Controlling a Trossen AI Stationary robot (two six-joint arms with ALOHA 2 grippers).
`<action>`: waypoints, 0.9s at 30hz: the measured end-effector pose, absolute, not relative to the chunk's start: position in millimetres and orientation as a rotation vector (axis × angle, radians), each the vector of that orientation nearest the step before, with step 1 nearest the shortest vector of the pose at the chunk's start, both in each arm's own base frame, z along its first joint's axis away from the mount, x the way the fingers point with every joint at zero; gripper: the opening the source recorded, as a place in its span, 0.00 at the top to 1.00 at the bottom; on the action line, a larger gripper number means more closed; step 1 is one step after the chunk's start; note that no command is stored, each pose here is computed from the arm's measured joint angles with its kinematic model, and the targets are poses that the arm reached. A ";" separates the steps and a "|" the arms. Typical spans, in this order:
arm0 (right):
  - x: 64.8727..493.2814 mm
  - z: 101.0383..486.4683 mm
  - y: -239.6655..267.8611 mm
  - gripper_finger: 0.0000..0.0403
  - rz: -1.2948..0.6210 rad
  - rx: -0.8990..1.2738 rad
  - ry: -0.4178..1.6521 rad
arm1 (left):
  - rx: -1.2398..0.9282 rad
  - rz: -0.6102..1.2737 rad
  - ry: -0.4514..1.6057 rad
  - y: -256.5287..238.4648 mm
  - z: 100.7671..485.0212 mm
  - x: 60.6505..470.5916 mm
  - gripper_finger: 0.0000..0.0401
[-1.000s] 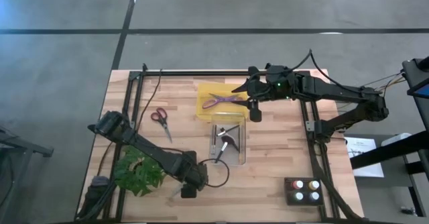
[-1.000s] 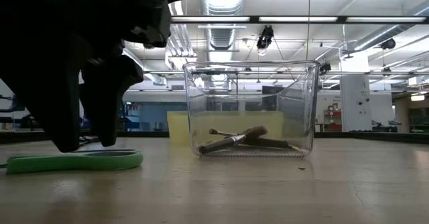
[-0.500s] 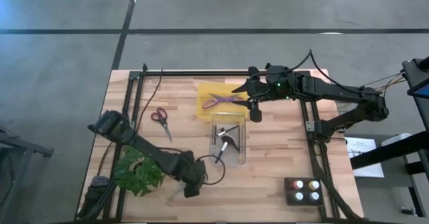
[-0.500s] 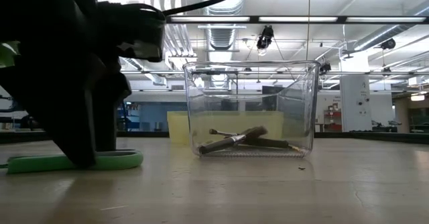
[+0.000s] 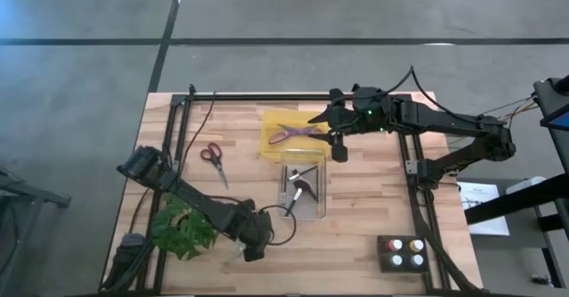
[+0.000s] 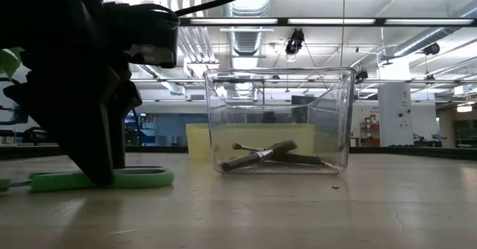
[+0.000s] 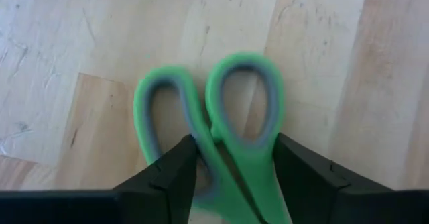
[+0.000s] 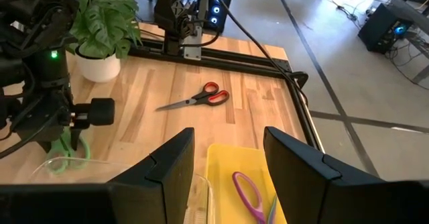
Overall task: Pick & Place Paint Supplies
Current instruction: Put the green scissors into the yellow bin
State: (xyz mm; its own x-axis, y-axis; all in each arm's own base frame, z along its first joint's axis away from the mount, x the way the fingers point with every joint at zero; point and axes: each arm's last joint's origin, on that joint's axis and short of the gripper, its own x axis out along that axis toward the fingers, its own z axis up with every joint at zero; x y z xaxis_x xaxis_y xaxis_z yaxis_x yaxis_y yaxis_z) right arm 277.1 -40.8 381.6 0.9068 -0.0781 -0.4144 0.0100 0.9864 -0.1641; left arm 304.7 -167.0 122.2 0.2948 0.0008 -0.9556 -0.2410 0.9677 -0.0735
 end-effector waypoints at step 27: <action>277.2 381.4 -38.8 0.56 -0.020 -0.140 0.432 | -0.084 0.052 1.295 -171.5 120.5 300.2 0.65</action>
State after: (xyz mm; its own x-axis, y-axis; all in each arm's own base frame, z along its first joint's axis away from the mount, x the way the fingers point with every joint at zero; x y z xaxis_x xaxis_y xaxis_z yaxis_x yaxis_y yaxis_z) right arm 277.2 -38.8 381.4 0.9080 -0.0493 -0.4162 -0.0102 0.9902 -0.1395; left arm 300.2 -171.5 120.5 0.2720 -0.0085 -0.9623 -0.0857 0.9958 -0.0331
